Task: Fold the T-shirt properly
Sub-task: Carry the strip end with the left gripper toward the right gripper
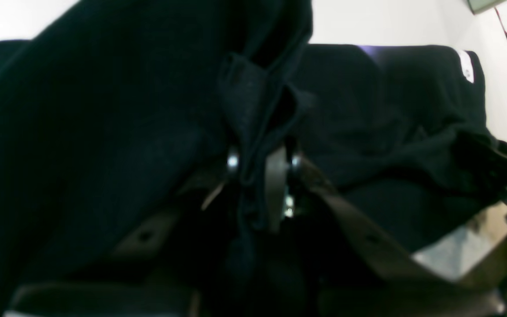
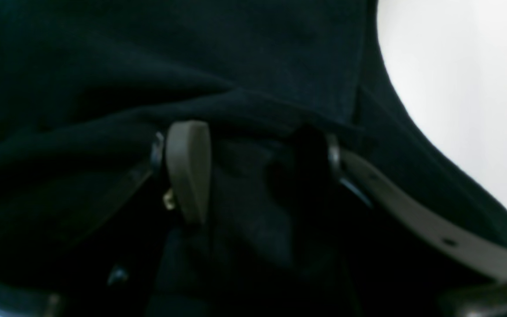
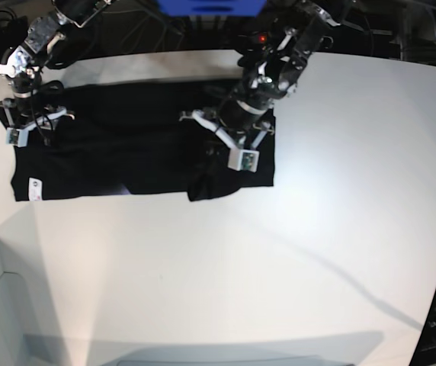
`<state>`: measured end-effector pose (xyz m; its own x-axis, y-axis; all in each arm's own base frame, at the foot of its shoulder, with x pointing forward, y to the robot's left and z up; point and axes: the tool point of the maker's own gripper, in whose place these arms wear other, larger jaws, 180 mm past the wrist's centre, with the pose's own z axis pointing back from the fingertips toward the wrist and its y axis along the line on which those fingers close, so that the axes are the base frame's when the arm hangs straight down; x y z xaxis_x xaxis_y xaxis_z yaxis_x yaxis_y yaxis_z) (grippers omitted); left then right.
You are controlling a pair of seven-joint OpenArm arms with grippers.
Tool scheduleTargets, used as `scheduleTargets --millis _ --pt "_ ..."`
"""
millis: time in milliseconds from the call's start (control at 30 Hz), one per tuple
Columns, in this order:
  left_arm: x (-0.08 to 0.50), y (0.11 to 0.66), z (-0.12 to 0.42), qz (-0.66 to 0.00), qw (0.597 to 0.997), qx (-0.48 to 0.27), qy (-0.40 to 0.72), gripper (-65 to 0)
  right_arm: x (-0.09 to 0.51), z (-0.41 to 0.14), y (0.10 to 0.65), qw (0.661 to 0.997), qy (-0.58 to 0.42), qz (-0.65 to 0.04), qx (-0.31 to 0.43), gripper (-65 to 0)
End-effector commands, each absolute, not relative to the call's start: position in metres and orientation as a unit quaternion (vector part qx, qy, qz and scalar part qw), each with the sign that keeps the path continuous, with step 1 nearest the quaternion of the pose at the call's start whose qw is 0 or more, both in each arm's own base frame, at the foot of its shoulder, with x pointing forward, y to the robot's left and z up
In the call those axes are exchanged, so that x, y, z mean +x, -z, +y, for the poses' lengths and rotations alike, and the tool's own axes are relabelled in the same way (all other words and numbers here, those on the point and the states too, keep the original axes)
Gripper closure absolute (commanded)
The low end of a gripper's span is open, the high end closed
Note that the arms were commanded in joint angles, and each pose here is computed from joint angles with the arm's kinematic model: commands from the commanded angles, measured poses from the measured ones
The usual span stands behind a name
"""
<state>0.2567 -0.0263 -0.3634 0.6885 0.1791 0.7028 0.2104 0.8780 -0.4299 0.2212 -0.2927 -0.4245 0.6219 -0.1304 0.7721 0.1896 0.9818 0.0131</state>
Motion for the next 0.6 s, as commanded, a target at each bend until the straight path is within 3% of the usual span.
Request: scheduleTargets --millis 0,567 --pt "0.265 0.354 -0.036 -0.410 0.875 -0.258 0.009 0.0 0.214 -0.292 0.432 0.912 0.085 -0.399 -0.036 -33.2" --pt "0.285 0.359 -0.125 -0.383 0.872 -0.300 0.054 0.0 0.221 -0.293 0.429 0.910 0.083 -0.405 -0.036 -33.2"
